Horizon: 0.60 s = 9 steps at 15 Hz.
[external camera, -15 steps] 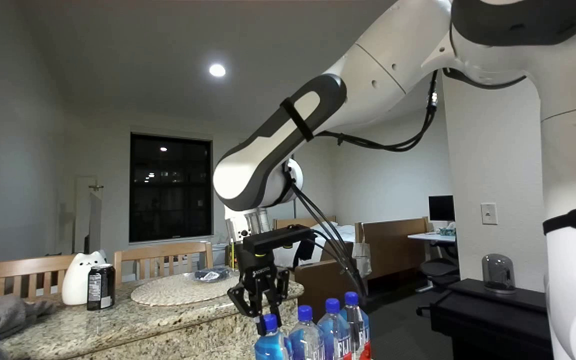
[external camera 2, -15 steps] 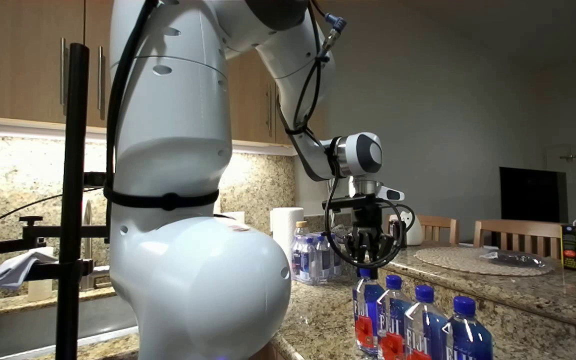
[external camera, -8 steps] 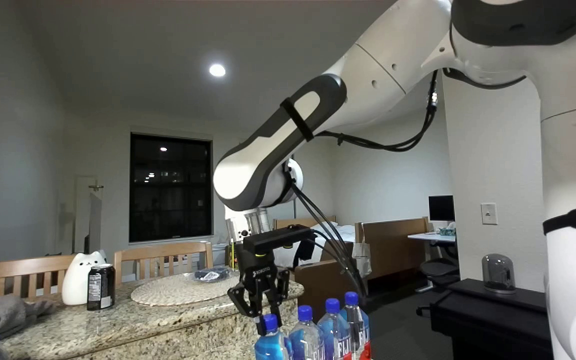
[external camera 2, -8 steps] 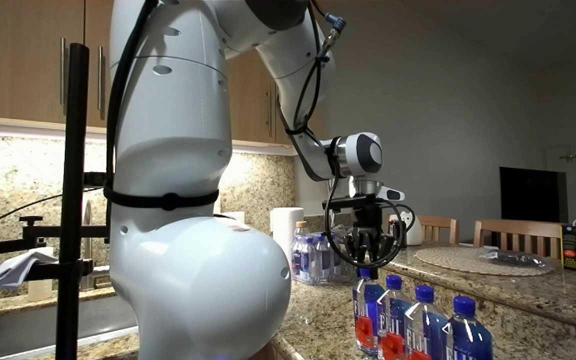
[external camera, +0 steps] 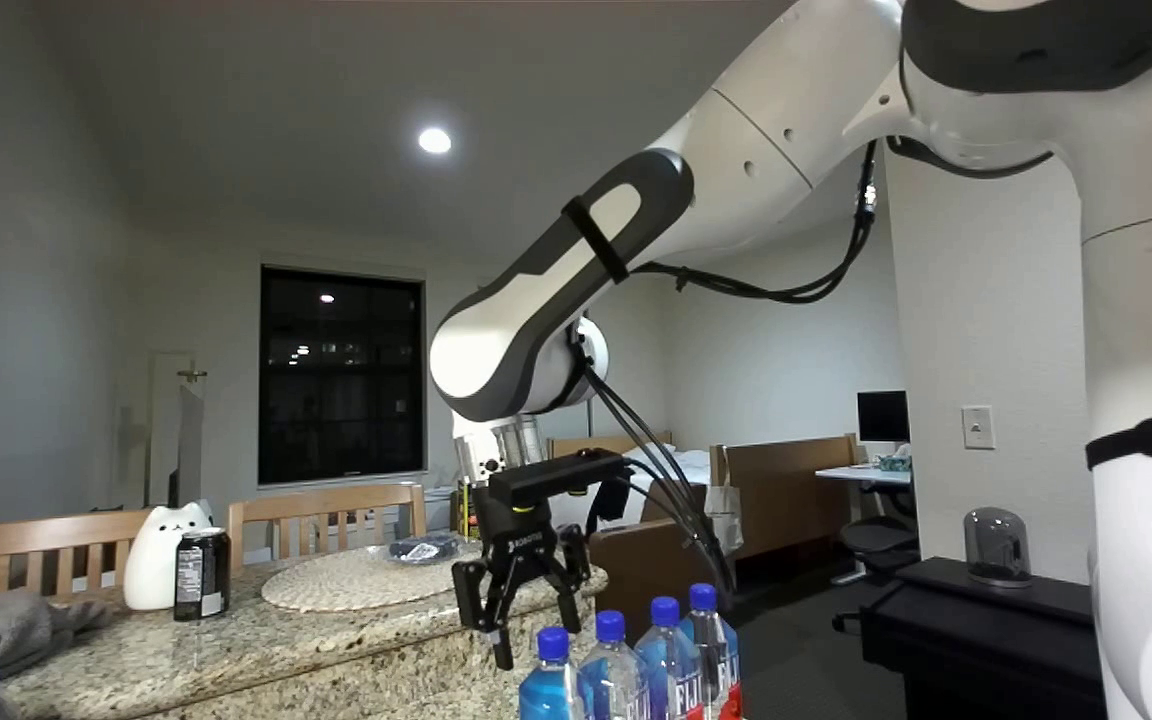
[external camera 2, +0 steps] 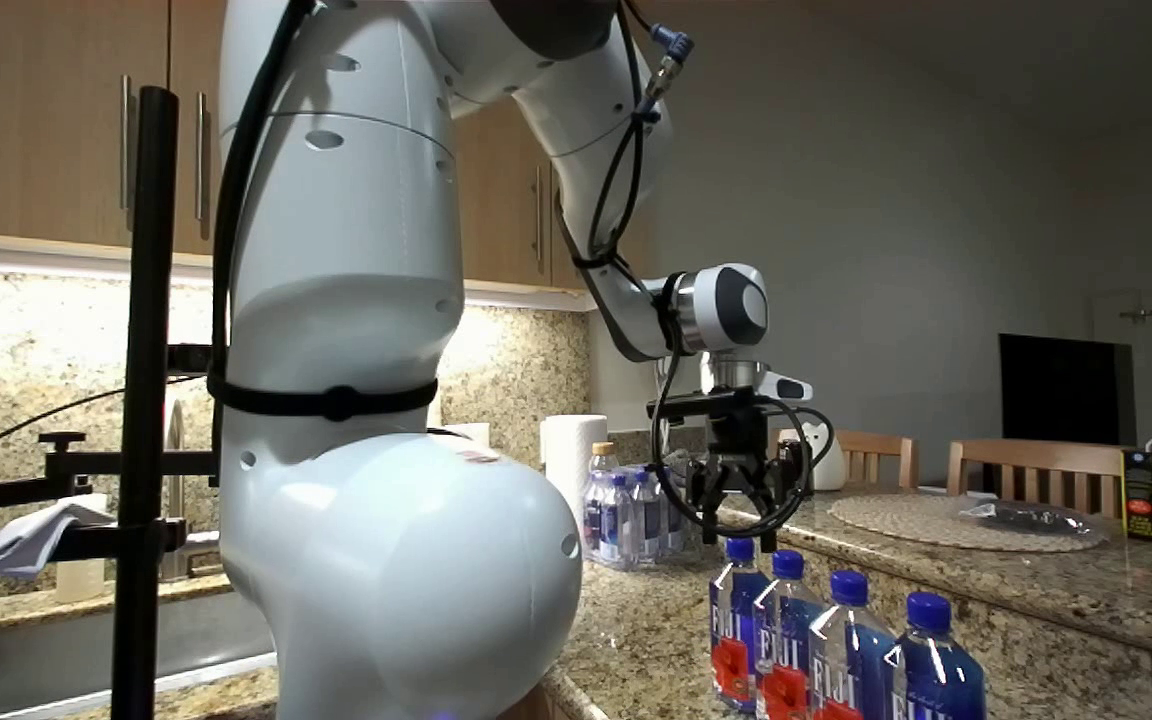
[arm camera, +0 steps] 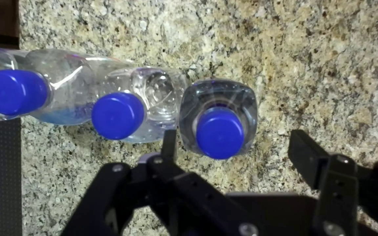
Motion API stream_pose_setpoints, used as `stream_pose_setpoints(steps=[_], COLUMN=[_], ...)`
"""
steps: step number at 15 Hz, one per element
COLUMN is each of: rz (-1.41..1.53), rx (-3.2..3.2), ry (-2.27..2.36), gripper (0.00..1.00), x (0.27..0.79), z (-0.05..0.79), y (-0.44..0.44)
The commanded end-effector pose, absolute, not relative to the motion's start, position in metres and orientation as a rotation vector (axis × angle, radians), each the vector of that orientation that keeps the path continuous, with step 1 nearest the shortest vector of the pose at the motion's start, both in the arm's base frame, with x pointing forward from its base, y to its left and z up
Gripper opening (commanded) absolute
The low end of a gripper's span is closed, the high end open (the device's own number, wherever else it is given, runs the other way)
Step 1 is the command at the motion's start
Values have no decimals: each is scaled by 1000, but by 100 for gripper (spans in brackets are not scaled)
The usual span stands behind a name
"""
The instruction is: Put the bottles in a straight line
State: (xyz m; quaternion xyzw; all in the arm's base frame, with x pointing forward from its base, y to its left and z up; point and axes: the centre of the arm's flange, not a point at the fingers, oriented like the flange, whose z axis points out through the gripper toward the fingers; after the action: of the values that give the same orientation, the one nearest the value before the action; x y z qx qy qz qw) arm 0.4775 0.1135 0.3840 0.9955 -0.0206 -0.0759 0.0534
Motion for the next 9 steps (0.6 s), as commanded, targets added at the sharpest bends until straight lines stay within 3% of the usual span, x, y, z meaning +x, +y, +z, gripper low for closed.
stream_pose_setpoints(steps=[1, 9], rz=[-205, -55], rx=[3041, 3120], ry=[-20, -75], gripper=[100, 100], x=[476, 487], z=[396, 458], y=[113, 118])
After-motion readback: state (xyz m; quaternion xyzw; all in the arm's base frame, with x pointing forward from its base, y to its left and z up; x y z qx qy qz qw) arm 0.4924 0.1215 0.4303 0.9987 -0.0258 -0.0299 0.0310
